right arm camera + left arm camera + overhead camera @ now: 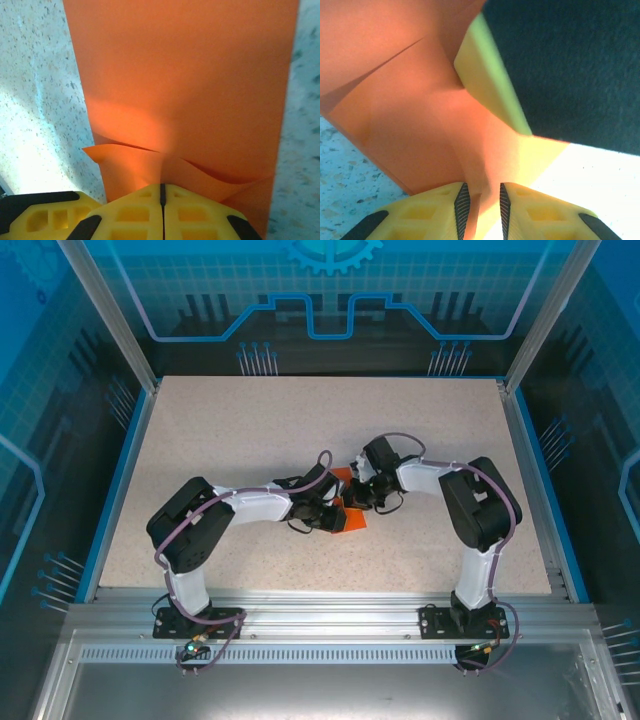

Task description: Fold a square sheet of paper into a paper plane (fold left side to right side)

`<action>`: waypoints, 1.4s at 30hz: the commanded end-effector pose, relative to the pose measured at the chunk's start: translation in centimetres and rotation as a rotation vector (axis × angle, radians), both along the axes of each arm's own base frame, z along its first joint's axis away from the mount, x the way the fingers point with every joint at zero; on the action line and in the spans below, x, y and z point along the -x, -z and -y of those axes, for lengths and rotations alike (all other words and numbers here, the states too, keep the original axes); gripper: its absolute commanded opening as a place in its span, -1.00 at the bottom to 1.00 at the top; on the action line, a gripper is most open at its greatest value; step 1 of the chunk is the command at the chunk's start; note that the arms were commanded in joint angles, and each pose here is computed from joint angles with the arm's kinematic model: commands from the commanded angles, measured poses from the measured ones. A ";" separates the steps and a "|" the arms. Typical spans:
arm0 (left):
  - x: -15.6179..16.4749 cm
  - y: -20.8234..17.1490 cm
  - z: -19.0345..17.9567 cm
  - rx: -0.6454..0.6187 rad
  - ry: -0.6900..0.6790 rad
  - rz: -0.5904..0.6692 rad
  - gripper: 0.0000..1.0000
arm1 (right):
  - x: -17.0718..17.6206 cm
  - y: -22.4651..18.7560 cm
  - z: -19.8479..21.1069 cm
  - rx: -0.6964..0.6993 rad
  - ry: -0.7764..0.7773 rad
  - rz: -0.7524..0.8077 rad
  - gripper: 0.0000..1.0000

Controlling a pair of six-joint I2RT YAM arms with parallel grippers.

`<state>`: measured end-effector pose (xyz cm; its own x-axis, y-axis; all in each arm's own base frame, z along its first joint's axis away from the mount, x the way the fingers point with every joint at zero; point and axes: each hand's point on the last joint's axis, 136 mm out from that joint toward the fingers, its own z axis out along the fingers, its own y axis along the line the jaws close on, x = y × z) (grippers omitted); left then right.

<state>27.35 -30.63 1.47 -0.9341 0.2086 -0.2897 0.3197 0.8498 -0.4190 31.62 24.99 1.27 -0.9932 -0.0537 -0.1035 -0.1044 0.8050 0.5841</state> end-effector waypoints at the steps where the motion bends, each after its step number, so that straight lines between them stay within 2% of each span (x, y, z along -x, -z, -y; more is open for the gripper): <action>1: 3.2 4.6 -3.5 -0.164 -0.015 -0.128 -0.42 | -1.7 1.0 2.4 0.086 0.033 0.021 -0.87; 8: 3.1 4.5 -3.4 -0.156 -0.018 -0.124 -0.43 | -3.7 0.7 4.2 0.087 0.066 0.035 -0.87; 12: 2.8 3.6 -2.8 -0.126 -0.015 -0.107 -0.39 | -3.5 1.0 3.9 0.067 0.059 0.015 -0.87; 27: -0.9 -6.8 1.5 0.045 0.057 0.066 -0.15 | -2.9 1.7 3.7 0.059 0.062 -0.001 -0.87; 37: -1.9 -5.4 4.4 0.098 0.101 0.012 -0.16 | -2.7 1.9 3.6 0.056 0.058 -0.011 -0.87; 42: -2.2 -4.2 3.8 0.047 0.093 0.012 -0.17 | -2.7 1.7 3.6 0.053 0.057 -0.007 -0.86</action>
<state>29.65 -34.24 5.70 -0.9148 0.2478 -0.3189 0.3791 0.7992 -0.4664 35.11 22.02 1.27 -0.9905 -0.0002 -0.1378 -0.0787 0.8214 0.5649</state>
